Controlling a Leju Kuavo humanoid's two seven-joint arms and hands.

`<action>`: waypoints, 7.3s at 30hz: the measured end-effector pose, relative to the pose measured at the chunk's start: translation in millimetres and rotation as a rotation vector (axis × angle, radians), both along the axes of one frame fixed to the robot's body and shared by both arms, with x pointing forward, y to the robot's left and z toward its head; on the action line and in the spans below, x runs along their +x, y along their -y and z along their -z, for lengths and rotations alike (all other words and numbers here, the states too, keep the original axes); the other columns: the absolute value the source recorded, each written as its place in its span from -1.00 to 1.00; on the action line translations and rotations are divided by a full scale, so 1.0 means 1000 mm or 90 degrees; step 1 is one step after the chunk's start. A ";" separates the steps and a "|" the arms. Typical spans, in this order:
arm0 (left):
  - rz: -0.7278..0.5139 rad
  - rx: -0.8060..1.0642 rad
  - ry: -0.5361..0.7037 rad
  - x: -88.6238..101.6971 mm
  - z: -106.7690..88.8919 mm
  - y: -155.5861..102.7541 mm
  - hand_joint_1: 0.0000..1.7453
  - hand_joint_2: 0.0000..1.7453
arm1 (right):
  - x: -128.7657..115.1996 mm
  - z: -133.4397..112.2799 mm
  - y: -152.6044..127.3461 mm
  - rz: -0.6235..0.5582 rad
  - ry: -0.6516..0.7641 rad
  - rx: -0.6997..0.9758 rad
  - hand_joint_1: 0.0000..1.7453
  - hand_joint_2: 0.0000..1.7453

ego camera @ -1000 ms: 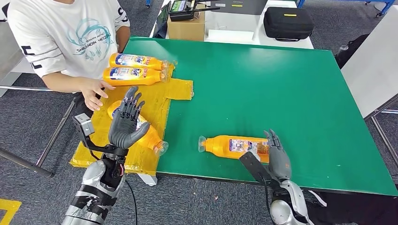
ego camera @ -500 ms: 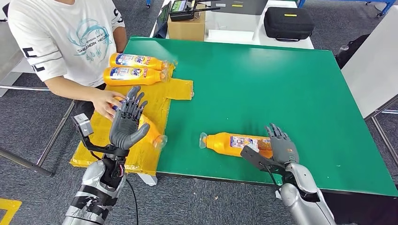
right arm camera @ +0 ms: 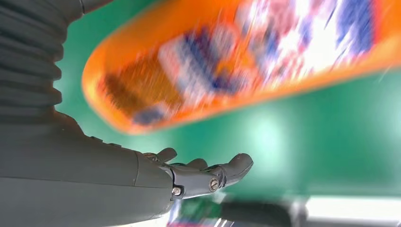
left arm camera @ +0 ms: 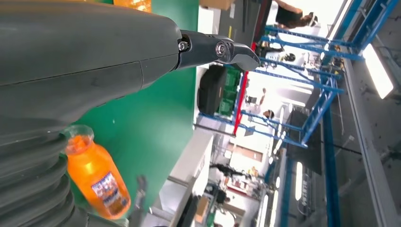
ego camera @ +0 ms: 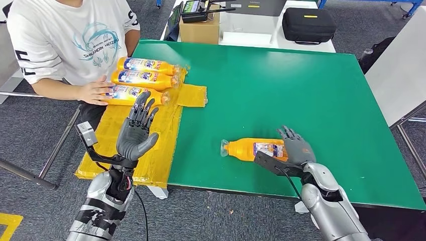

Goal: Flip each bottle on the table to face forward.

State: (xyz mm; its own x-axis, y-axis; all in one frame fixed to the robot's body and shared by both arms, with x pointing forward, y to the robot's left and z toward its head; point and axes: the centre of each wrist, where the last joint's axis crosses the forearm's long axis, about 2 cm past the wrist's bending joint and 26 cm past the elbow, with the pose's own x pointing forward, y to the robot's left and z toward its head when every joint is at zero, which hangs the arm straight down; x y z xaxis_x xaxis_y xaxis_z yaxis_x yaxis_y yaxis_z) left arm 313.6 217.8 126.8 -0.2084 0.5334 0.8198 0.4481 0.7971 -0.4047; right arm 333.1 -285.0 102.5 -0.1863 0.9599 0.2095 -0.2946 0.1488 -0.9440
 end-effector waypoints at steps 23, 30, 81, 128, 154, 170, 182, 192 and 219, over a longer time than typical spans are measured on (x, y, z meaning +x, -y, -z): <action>0.029 -0.024 0.000 0.026 -0.002 0.005 -1.00 1.00 | 0.053 -0.024 0.072 -0.145 -0.294 -0.086 1.00 1.00; 0.023 -0.026 -0.001 0.028 -0.001 0.005 -1.00 1.00 | 0.058 -0.027 0.070 -0.158 -0.287 -0.122 1.00 1.00; 0.070 0.114 -0.128 0.053 -0.022 0.059 -1.00 1.00 | -0.009 -0.019 -0.144 -0.124 0.222 0.492 1.00 1.00; -0.051 0.149 -0.018 0.057 -0.044 0.054 1.00 1.00 | -0.013 -0.019 -0.152 -0.083 0.234 0.522 -1.00 1.00; -0.224 1.074 0.211 0.088 0.004 -0.031 1.00 1.00 | -0.040 -0.064 -0.099 0.044 0.377 0.774 -1.00 1.00; -0.059 1.251 0.115 0.090 0.028 -0.058 1.00 1.00 | -0.038 -0.066 -0.102 0.039 0.356 0.785 -1.00 1.00; -0.031 1.238 0.086 0.093 0.027 -0.064 -1.00 1.00 | -0.036 -0.068 -0.102 0.034 0.351 0.793 -1.00 1.00; 0.010 1.189 0.093 0.092 0.028 -0.071 -1.00 1.00 | -0.033 -0.066 -0.102 0.034 0.338 0.795 -1.00 1.00; -0.078 0.352 0.056 0.052 0.013 -0.067 -1.00 1.00 | -0.033 -0.059 -0.103 0.022 0.333 0.810 -1.00 1.00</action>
